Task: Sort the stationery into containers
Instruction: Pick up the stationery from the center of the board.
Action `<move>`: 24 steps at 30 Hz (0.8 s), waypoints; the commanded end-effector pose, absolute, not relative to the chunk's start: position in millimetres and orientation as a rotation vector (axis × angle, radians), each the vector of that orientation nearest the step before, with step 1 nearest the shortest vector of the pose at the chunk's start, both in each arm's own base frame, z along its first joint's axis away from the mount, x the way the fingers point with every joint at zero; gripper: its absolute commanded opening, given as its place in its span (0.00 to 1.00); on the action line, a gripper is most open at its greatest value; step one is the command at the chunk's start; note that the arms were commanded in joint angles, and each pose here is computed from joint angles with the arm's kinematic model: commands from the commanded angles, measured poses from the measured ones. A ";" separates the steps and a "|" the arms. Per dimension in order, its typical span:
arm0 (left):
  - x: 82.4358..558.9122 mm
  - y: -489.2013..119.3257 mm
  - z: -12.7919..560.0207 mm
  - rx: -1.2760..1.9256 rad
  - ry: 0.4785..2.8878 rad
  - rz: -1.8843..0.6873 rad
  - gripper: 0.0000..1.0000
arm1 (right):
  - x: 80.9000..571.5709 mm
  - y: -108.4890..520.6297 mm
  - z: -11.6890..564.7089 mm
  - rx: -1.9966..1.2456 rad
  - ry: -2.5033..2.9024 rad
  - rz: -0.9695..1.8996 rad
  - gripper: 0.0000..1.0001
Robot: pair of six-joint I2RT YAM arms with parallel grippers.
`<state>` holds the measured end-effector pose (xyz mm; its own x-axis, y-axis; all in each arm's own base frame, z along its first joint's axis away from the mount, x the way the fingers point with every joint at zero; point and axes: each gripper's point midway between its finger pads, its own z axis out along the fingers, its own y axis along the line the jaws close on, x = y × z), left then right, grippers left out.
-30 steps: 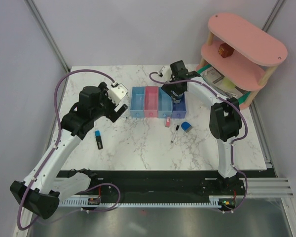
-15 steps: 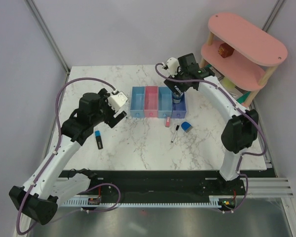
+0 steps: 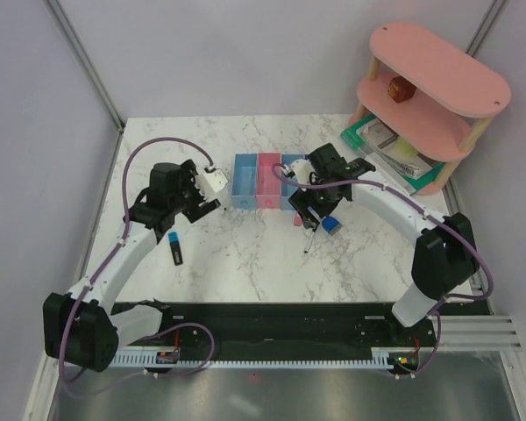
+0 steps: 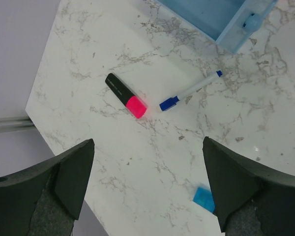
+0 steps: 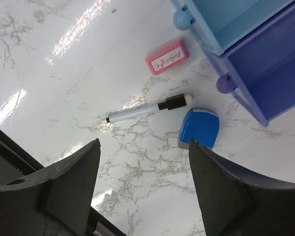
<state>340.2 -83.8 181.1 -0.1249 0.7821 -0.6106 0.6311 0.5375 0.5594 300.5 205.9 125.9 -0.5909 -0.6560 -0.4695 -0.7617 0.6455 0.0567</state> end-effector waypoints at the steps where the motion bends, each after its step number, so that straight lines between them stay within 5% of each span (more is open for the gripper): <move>1: 366.4 -87.2 201.5 1.331 1.598 0.285 0.97 | 297.1 215.7 112.6 -1.081 2.484 0.415 0.79; 24: 394.4 -69.1 123.9 1.587 1.532 0.234 0.96 | 328.5 256.3 64.8 -0.950 2.560 0.499 0.75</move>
